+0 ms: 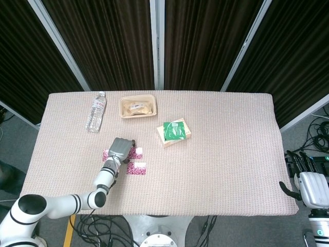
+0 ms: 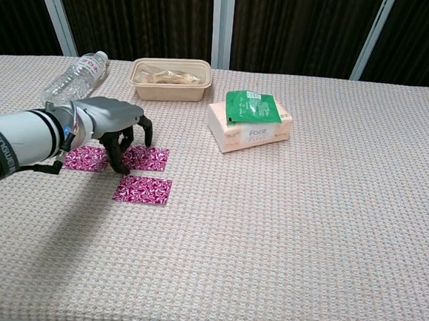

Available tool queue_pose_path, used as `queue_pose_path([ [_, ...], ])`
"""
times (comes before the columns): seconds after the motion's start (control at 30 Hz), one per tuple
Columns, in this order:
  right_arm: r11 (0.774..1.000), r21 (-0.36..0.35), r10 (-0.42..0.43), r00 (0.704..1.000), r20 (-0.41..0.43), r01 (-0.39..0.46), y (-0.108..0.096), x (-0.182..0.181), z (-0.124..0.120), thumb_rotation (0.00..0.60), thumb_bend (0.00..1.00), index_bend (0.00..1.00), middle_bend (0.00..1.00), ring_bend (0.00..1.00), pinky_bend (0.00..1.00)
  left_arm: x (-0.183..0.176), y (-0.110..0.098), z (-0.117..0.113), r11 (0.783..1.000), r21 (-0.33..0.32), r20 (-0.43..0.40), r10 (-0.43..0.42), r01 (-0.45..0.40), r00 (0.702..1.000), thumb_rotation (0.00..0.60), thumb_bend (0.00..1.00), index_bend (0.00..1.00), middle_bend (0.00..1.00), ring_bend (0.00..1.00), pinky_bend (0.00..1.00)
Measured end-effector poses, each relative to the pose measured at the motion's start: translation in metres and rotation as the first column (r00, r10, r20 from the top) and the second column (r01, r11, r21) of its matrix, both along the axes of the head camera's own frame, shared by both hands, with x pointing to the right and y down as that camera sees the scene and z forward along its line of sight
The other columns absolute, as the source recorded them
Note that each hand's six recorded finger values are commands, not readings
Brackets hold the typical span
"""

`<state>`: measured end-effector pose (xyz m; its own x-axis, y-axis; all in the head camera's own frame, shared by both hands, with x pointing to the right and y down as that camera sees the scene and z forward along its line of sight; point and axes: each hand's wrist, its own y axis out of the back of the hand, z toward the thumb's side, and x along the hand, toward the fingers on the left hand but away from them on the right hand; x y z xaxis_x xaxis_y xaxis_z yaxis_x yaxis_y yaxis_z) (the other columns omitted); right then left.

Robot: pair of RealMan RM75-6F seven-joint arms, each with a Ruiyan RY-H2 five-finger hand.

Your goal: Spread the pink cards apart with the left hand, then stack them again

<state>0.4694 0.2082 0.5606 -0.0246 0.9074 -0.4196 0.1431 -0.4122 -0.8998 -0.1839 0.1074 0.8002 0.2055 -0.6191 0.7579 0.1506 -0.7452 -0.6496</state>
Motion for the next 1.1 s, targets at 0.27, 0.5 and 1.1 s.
queue_pose_path([
  [0.27,1.0,-0.004,0.005,1.0,0.0,-0.005,0.002,0.001,0.0,0.593,0.16,0.01,0.12,0.0,0.1,0.0,-0.001,0.003,1.0,0.01,-0.008,-0.019,0.02,1.0,0.6,0.25,0.44,0.84,0.85,0.91],
  [0.5,1.0,0.0,0.01,1.0,-0.004,-0.01,0.002,0.003,-0.001,0.592,0.16,0.01,0.12,0.0,0.1,0.002,-0.001,0.003,1.0,0.003,0.001,0.006,-0.006,1.0,0.6,0.26,0.47,0.85,0.85,0.91],
  [1.1,1.0,-0.002,0.006,1.0,0.008,-0.006,0.001,0.003,0.001,0.588,0.16,0.01,0.12,0.0,0.1,0.011,0.01,-0.039,1.0,0.016,-0.054,0.026,-0.025,0.998,0.6,0.26,0.47,0.84,0.85,0.91],
])
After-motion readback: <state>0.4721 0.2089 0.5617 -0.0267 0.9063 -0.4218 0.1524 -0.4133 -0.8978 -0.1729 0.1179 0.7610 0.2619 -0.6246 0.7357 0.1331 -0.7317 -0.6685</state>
